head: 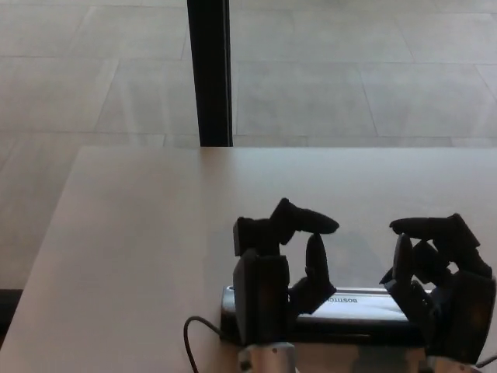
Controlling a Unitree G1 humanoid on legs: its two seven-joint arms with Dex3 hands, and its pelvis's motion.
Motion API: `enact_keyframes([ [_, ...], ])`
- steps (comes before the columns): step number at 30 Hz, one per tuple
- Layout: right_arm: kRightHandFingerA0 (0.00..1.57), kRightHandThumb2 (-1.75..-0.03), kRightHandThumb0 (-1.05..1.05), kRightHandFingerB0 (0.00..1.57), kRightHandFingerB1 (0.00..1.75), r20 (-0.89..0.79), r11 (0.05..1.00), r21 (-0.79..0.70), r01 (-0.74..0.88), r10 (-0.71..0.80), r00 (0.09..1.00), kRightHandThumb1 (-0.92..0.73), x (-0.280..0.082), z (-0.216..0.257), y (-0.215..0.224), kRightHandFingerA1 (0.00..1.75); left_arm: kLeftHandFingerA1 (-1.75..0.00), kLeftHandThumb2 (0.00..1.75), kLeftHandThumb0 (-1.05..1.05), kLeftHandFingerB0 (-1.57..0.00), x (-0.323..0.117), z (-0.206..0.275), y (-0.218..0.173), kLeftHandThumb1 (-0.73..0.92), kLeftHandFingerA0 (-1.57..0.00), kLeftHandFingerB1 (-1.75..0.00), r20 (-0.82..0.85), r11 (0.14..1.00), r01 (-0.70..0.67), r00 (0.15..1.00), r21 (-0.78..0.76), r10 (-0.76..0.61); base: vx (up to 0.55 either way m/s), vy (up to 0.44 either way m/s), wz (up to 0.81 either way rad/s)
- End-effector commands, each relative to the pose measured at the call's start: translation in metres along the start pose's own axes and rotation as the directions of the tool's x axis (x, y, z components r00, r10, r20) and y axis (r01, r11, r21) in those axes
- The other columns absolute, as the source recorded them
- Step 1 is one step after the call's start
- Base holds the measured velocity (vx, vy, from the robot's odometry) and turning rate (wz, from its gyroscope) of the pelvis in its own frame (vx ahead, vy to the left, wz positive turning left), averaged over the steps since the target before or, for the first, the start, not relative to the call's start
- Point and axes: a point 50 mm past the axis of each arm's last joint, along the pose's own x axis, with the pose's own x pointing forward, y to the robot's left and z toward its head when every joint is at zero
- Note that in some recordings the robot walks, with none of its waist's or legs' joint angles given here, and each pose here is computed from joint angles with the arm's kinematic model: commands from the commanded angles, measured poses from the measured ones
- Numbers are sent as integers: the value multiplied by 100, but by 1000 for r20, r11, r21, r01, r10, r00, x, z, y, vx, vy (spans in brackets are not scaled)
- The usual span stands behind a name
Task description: A hole pucnch is kept on the middle on the desk infront of the robot and the robot uses both its hands as fists to press on it and use it
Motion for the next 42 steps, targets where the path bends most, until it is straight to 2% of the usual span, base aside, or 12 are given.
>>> enact_keyframes([
  [1, 91, -96, -28, 67, 137, -206, 921, 335, -202, 280, 938, -72, 41, 80, -24, 175, -175, 95, -32, -62, 66, 103, 48, 75, -97, -168, -44, 820, 442, 871, -362, -489, 0, 0, 0],
  [18, 95, -84, -35, 69, 136, -145, 994, 15, 109, -106, 984, -73, 79, 126, -179, 175, -175, 86, -26, -51, 77, 104, 199, 79, -87, -167, -161, 947, 220, 952, -232, -261, 0, 0, 0],
  [23, 121, -92, -39, 86, 128, -48, 884, -221, 411, -431, 901, -58, 71, 152, -294, 168, -175, 73, -23, -61, 42, 68, 307, 83, -83, -147, -345, 998, -69, 937, -14, 60, 0, 0, 0],
  [24, 97, -93, -40, 73, 136, -38, 864, -250, 437, -460, 887, -65, 66, 155, -306, 175, -175, 67, -30, -59, 35, 64, 322, 80, -88, -158, -373, 992, -121, 920, 27, 122, 0, 0, 0],
  [25, 98, -87, -43, 74, 127, -28, 821, -275, 500, -527, 849, -66, 56, 159, -328, 175, -139, 98, -45, -95, 22, 55, 348, 53, -123, -121, -409, 973, -207, 883, 101, 230, 0, 0, 0],
  [26, 124, -105, -51, 80, 110, -19, 744, -305, 594, -629, 778, -55, 41, 161, -352, 138, -174, 71, -56, -93, 1, 43, 382, 59, -103, -146, -476, 919, -350, 787, 178, 392, 0, 0, 0],
  [29, 100, -91, -48, 74, 123, 13, 625, -340, 703, -744, 668, -63, 19, 159, -378, 175, -151, 110, -70, -110, -37, 27, 420, 35, -140, -128, -510, 839, -459, 668, 291, 543, 0, 0, 0],
  [32, 129, -109, -57, 84, 108, 31, 494, -304, 814, -849, 527, -54, -12, 149, -394, 141, -173, 106, -64, -107, -89, 15, 448, 38, -115, -153, -511, 711, -561, 500, 424, 699, 0, 0, 0],
  [33, 103, -94, -49, 78, 136, 38, 473, -304, 827, -861, 507, -61, -19, 146, -396, 175, -149, 101, -68, -120, -99, 14, 450, 32, -141, -132, -510, 668, -607, 447, 431, 735, 0, 0, 0],
  [34, 106, -92, -48, 79, 136, 40, 444, -300, 844, -878, 477, -64, -28, 140, -400, 175, -173, 106, -62, -106, -113, 11, 453, 39, -115, -154, -511, 640, -633, 411, 435, 755, 0, 0, 0],
  [39, 105, -86, -46, 79, 111, 10, 300, -290, 909, -948, 317, -72, -58, 104, -398, 175, -175, 126, -54, -95, -168, -5, 456, 32, -111, -161, -513, 498, -710, 222, 498, 829, 0, 0, 0],
  [42, 73, -85, -38, 74, 100, -38, 248, -305, 920, -968, 248, -76, -74, 76, -388, 137, -175, 127, -51, -98, -202, -20, 445, 26, -116, -160, -528, 443, -715, 120, 541, 840, 0, 0, 0],
])
